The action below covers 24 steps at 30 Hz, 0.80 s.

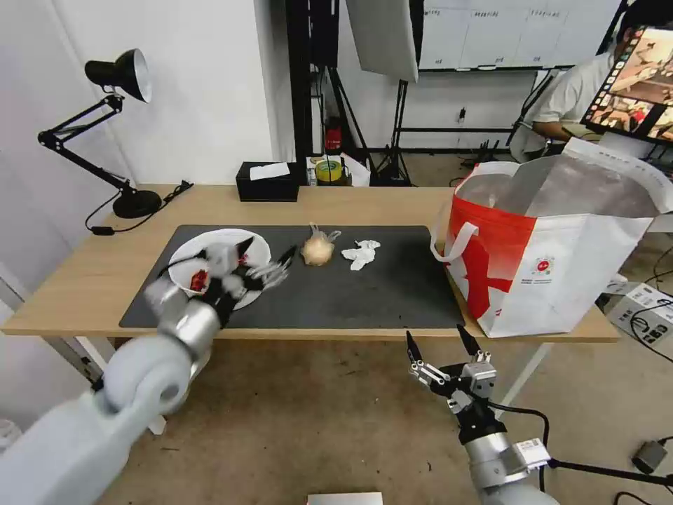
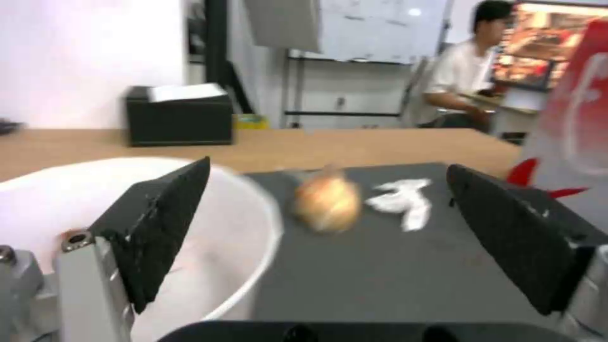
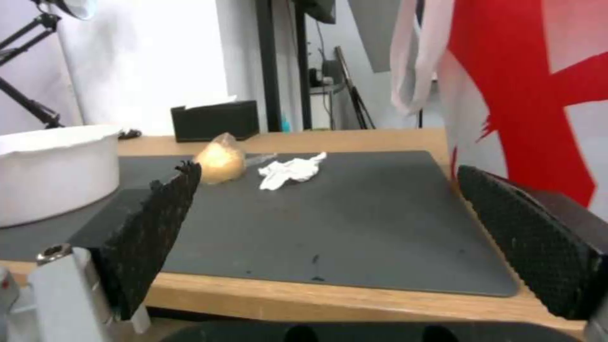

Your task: Pick up the trash from the table and place it into the takeout bag.

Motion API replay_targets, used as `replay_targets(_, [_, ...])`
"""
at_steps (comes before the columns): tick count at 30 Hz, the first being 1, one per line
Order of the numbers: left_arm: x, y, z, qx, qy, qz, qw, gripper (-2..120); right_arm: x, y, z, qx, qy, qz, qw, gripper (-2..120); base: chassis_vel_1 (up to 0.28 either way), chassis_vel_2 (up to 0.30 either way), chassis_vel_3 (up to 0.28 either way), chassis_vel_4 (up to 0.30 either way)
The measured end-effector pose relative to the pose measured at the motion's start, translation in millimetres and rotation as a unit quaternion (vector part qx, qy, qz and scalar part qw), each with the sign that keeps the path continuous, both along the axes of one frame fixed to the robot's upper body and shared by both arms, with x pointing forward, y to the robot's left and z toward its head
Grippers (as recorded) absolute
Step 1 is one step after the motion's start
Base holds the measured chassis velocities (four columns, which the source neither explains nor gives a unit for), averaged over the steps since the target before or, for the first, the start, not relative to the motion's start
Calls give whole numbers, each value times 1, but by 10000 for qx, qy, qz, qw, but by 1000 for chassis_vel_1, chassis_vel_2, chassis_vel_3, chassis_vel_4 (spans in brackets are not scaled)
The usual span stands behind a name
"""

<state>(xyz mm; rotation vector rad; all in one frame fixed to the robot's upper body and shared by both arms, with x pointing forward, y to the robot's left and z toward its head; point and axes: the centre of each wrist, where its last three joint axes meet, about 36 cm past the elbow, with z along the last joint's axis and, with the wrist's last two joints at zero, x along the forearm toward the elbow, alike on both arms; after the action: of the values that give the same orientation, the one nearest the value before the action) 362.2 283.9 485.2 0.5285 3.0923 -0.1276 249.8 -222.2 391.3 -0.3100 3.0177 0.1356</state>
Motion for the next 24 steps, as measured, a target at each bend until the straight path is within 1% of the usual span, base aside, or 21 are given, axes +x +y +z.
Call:
replay_targets(1, [-8, 2, -6, -2, -10, 122, 9999, 100, 0, -2, 0, -13, -20, -19, 10000, 100, 0, 0, 0, 0])
replay_targets(2, [-8, 2, -6, -2, -10, 122, 9999, 100, 0, -2, 0, -13, -20, -19, 10000, 100, 0, 0, 0, 0])
replay_targets(5, [-29, 8, -20, -101, -70, 516, 9986, 100, 0, -5, 0, -36, -50, -59, 10000, 100, 0, 0, 0, 0])
replay_targets(6, [-29, 8, -20, -101, -70, 516, 9986, 100, 0, -5, 0, -36, -50, -59, 10000, 100, 0, 0, 0, 0])
replay_targets(7, [-39, 12, -27, -125, -79, 665, 9977, 100, -1, -6, -1, -31, -59, -68, 10000, 100, 0, 0, 0, 0])
replay_targets(9, [-56, 19, -41, -150, -65, 828, 9964, 100, -1, -6, -1, -26, -66, -74, 9999, 100, 0, 0, 0, 0])
replay_targets(10, [-56, 19, -41, -150, -65, 828, 9964, 100, -1, -6, -1, -26, -66, -74, 9999, 100, 0, 0, 0, 0])
replay_targets(12, [-76, 23, -51, -267, 80, 932, 9953, 100, -2, -7, -1, -22, -66, -78, 9999, 100, 0, 0, 0, 0])
replay_targets(13, [-82, 24, -53, -322, 134, 982, 9946, 100, -2, -6, -1, -20, -67, -79, 9999, 100, 0, 0, 0, 0])
replay_targets(14, [-82, 24, -53, -322, 134, 982, 9946, 100, -2, -6, -1, -20, -67, -79, 9999, 100, 0, 0, 0, 0])
replay_targets(16, [-97, 31, -59, -357, 228, 1036, 9937, 100, -4, -7, -1, -23, -56, -92, 9999, 100, 0, 0, 0, 0])
replay_targets(19, [-105, 37, -67, -320, 300, 1091, 9931, 100, -6, -8, -1, -47, -33, -110, 9999, 100, 0, 0, 0, 0])
replay_targets(21, [-111, 43, -77, -179, 292, 1109, 9932, 100, -9, -9, -2, -98, -2, -121, 9999, 100, 0, 0, 0, 0])
replay_targets(24, [-114, 44, -81, -87, 280, 1106, 9934, 100, -11, -10, -5, -149, 40, -126, 9998, 100, 0, 0, 0, 0])
